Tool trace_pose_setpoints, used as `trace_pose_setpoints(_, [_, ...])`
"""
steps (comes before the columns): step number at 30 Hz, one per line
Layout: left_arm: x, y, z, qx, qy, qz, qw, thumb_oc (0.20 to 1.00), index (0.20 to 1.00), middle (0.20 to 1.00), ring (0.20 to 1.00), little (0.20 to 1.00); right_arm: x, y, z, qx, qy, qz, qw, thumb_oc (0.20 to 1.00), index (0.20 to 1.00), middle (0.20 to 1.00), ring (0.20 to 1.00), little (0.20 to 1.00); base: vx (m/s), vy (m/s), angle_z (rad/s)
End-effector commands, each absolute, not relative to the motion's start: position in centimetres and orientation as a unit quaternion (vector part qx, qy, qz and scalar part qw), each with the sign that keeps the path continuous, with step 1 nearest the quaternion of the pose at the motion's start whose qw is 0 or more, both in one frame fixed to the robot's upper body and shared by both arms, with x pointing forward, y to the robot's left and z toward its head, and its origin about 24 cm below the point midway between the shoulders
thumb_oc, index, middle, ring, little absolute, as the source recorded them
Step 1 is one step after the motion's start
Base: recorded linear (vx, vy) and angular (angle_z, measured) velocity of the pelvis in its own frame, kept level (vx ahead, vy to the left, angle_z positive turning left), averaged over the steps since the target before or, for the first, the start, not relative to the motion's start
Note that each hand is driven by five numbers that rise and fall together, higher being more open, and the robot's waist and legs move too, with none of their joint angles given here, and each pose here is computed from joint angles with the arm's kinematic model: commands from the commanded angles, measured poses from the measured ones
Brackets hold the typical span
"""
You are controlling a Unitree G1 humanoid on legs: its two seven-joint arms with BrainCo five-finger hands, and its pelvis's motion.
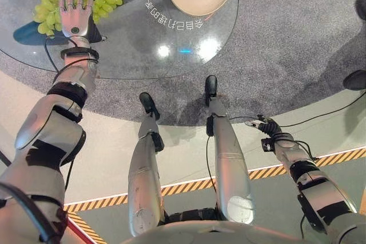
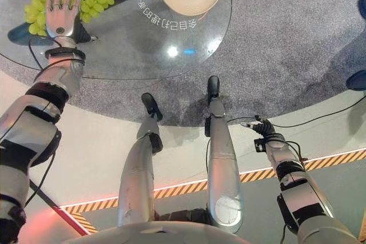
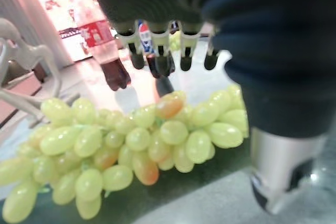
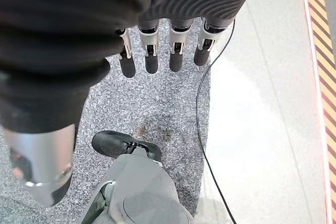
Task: Pick up fruits into the plate
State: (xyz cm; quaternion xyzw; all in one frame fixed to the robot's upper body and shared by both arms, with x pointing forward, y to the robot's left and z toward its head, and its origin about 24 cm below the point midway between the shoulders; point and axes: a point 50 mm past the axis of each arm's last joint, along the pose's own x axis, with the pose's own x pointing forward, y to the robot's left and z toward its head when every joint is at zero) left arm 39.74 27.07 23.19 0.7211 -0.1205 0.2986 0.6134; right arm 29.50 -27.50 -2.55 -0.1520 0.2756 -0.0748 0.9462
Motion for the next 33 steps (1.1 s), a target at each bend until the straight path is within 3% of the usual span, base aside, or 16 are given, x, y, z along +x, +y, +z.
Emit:
trace_pose_setpoints(1, [38.3,31.0,25.3,0.729,-0.075,0.367,0.573,1.000,1.000,1.000,1.000,1.000,28.3,-28.4,-2.9,-0.156,0.276,-0.083,0.945,1.000,1.000,1.000,1.000,1.000,0.04,-0.001,0.01])
trace_pose_setpoints(14, [36.4,34.6,27.5,0.677,-0.022,0.466,0.570,1.000,1.000,1.000,1.000,1.000,28.0,-28.0,-3.0,-0.137,0.263,-0.065,0.953,1.000,1.000,1.000,1.000,1.000,0.01,0.000,0.00])
trace_pose_setpoints(22, [36.9,34.6,27.7,0.685,0.004,0.423,0.594,1.000,1.000,1.000,1.000,1.000,28.2,-28.2,-2.7,-0.140,0.257,-0.064,0.954,1.000,1.000,1.000,1.000,1.000,0.01,0.006,-0.01])
trace_pose_setpoints(33, [38.6,32.9,26.2,0.718,0.043,0.266,0.641,1.000,1.000,1.000,1.000,1.000,28.4,-28.4,-1.4,-0.143,0.232,-0.050,0.961,1.000,1.000,1.000,1.000,1.000,0.02,0.032,-0.03])
